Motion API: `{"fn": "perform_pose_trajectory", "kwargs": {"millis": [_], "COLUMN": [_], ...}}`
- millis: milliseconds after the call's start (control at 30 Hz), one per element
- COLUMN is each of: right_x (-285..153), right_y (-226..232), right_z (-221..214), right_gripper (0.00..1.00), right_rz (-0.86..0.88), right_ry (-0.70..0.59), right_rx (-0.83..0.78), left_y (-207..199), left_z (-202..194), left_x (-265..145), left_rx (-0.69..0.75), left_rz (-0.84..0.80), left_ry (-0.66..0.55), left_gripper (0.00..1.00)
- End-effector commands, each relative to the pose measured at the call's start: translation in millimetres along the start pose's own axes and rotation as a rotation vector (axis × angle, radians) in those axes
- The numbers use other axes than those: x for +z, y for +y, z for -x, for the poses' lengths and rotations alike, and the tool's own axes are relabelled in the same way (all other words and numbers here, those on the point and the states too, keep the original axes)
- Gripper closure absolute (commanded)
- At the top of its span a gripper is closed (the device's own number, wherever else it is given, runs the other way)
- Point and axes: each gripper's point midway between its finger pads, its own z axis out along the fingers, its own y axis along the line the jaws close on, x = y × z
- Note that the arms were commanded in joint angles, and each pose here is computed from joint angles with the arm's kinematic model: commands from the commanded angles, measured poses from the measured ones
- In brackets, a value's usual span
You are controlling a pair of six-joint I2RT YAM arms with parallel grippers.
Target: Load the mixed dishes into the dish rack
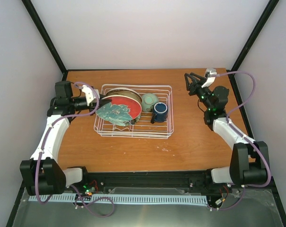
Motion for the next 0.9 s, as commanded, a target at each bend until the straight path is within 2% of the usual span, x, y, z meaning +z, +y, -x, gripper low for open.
{"fn": "perform_pose_trajectory", "kwargs": {"millis": [0, 200, 567, 867], "right_x": [1.6, 5.0, 7.8, 4.8], "right_y": [0.1, -0.7, -1.5, -1.1], "right_z": [3.7, -0.7, -9.4, -11.0], "right_gripper": [0.64, 0.64, 0.65, 0.66], "right_rz": [0.02, 0.033, 0.059, 0.056], "right_ry": [-0.019, -0.009, 0.002, 0.002], "right_rx": [0.005, 0.026, 0.064, 0.058], "left_y": [-0.3, -5.5, -27.0, -18.8], "left_z": [28.8, 19.7, 10.5, -14.6], "left_x": [-4.8, -5.5, -6.9, 1.5], "left_rx": [0.141, 0.112, 0.064, 0.111], "left_rz": [-0.017, 0.001, -0.005, 0.031], "left_ry": [-0.053, -0.019, -0.027, -0.011], "left_gripper": [0.99, 0.99, 0.99, 0.99]}}
